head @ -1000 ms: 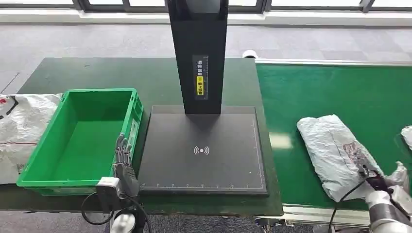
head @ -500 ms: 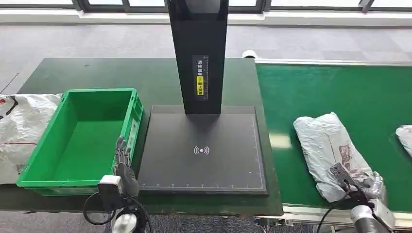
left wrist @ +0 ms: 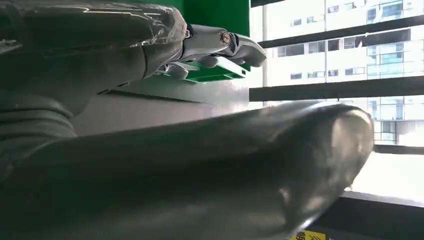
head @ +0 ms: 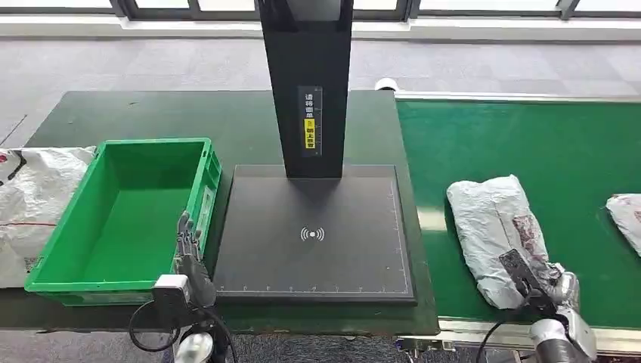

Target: Moved the parcel from conveyor to table for the left to box.

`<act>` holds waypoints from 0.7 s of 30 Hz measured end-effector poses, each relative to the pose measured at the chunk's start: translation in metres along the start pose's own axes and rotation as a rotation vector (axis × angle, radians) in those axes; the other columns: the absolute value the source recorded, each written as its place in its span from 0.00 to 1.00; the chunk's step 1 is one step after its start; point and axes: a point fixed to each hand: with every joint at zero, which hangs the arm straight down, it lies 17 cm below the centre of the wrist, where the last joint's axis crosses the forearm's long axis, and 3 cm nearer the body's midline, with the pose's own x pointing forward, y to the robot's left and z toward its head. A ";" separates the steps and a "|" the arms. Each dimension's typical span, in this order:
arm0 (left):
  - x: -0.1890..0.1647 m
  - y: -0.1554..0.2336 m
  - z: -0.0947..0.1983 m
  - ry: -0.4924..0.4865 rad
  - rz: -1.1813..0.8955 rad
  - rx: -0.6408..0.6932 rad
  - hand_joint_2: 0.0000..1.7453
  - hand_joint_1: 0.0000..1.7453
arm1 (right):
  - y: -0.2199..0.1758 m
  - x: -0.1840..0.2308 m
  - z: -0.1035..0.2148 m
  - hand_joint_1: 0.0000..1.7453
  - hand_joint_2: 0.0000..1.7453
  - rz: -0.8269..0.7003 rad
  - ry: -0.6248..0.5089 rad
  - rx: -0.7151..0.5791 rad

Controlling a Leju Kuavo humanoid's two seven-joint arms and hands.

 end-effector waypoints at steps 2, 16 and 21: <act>0.000 -0.001 0.000 0.000 0.004 -0.005 0.00 0.00 | -0.004 0.005 -0.001 1.00 1.00 -0.029 -0.020 -0.017; 0.004 -0.010 0.001 -0.009 0.033 -0.052 0.00 0.00 | -0.056 0.050 0.005 1.00 1.00 -0.396 -0.228 -0.236; 0.007 -0.014 0.000 -0.018 0.027 -0.076 0.00 0.00 | -0.120 0.055 0.029 1.00 1.00 -0.584 -0.330 -0.506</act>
